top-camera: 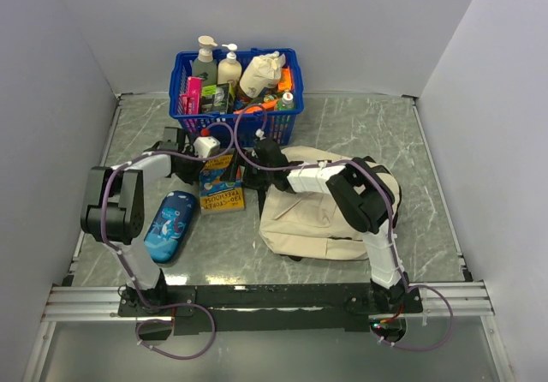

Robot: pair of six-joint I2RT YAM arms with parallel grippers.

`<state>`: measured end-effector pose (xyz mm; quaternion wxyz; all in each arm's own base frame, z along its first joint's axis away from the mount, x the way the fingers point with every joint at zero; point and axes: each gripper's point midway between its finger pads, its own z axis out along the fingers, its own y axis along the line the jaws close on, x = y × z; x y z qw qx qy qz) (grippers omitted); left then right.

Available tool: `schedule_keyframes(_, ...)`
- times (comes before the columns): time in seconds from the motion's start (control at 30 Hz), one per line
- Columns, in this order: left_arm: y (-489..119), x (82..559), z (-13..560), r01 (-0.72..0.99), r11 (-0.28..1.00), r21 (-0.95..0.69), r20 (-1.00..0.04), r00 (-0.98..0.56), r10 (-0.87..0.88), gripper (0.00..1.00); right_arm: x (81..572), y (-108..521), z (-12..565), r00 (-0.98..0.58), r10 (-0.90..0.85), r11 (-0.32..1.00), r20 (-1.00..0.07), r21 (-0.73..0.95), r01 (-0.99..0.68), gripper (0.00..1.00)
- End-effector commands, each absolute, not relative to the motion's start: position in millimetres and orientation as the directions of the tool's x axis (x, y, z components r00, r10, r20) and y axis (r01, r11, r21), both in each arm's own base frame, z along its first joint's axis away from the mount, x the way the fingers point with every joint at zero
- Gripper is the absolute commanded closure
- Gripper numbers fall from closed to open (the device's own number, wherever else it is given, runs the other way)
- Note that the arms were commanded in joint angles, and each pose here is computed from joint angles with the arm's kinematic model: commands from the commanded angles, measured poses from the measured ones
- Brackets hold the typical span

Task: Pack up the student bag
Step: Pick up the book from the center of the board.

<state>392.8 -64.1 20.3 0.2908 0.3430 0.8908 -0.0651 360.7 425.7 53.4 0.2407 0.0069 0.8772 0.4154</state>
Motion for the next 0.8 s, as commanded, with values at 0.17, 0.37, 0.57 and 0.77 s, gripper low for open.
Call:
schedule_keyframes(0.17, -110.8, 381.2, 7.0, 0.719, 0.694, 0.037, -0.537, -0.572, 0.620, 0.95, 350.0, 431.8, 50.6, -0.924, 0.271, 0.540, -0.269, 0.838, -0.086, 0.00)
schedule_keyframes(0.37, -128.6, 374.4, 14.2, 0.730, 0.683, -0.019, -0.557, -0.575, 0.599, 0.94, 355.8, 433.8, 114.1, -0.918, 0.346, 0.313, -0.195, 0.946, -0.083, 0.00)
schedule_keyframes(0.57, -139.4, 372.3, 24.9, 0.728, 0.683, -0.068, -0.579, -0.586, 0.567, 0.94, 353.6, 428.0, 169.4, -0.896, 0.372, 0.199, -0.241, 0.964, -0.177, 0.00)
schedule_keyframes(0.77, -141.8, 363.7, 18.5, 0.722, 0.685, -0.101, -0.568, -0.607, 0.556, 0.94, 350.5, 423.8, 180.8, -0.899, 0.383, 0.123, -0.212, 0.976, -0.178, 0.00)
